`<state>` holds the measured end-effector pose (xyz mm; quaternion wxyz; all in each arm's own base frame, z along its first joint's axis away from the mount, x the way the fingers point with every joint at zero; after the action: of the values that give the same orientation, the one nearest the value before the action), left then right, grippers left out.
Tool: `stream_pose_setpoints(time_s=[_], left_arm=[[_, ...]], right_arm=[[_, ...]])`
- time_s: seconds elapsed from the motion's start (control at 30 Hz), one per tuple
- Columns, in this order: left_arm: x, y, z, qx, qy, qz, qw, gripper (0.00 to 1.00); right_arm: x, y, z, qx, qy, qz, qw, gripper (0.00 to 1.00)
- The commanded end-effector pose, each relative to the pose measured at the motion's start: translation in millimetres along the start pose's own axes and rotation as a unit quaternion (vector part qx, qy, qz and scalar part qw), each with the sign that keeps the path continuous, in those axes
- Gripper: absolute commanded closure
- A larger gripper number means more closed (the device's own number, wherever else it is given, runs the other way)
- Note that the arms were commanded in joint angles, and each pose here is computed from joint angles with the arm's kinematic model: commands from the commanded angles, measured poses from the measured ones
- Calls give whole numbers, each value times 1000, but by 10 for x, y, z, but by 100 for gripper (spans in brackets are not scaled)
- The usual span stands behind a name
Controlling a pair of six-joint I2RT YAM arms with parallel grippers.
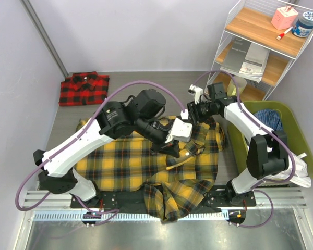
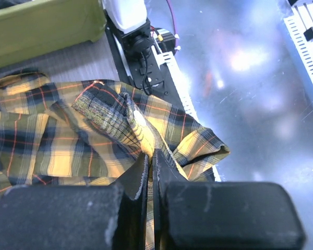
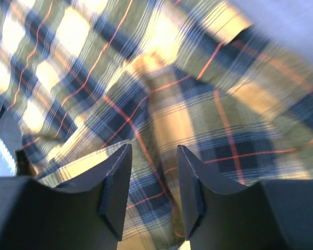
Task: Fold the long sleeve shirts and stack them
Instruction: Fold the shirt
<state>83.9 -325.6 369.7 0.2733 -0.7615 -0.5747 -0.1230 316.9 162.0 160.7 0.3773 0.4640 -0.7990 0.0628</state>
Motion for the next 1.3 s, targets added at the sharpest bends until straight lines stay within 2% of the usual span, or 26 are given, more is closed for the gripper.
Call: stream_pose_setpoints(time_s=[0.0, 0.2, 0.33, 0.43, 0.6, 0.67, 0.83, 0.9, 1.0, 1.07, 1.13, 1.2, 1.27], left_arm=[[-97, 15, 67, 2, 29, -1, 1000, 100], [18, -138, -90, -18, 4, 12, 1000, 100], [238, -428, -112, -37, -10, 47, 998, 100], [353, -573, -17, -44, -11, 60, 997, 100], [376, -596, 122, -55, -15, 52, 997, 100], [366, -549, 149, -46, -15, 34, 998, 100], [178, -169, 441, -3, 10, -32, 999, 100], [166, -113, 445, 17, -6, -39, 999, 100], [168, 116, 327, 46, -53, -69, 995, 100], [282, 415, 227, 88, -103, -107, 985, 100], [535, 817, 198, 136, -154, -156, 966, 100], [837, 1162, 306, 205, -187, -204, 939, 100], [942, 1358, 520, 252, -196, -218, 922, 100]], right_arm=[[-138, 233, 127, 15, 10, -56, 998, 57], [-306, 635, 520, 19, 61, -101, 993, 61], [-327, 837, 712, 22, 74, -117, 990, 61], [-354, 902, 720, 31, 74, -123, 989, 61], [-408, 1038, 783, 49, 105, -153, 981, 56], [-386, 1038, 684, 60, 103, -155, 981, 55], [-352, 1029, 380, 71, 82, -155, 982, 52], [-442, 1008, 282, 59, 70, -158, 983, 49], [-580, 985, 365, 57, 79, -161, 982, 46], [-693, 945, 550, 46, 105, -164, 980, 46], [-788, 908, 732, 36, 137, -172, 975, 46], [-794, 882, 841, 33, 168, -176, 969, 46], [-766, 844, 790, 25, 183, -175, 967, 46]])
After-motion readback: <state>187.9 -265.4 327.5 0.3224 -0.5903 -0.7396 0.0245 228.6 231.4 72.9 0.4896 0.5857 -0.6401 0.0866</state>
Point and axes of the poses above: each gripper's point midway between its finger pads, its own x axis back along the fingers, its own y axis along the line the jaws close on, z = x × y, the point moved 3 cm from there along x, back along the fingers, and after that the axes turned 14 degrees about x, right-handed, at the moved point
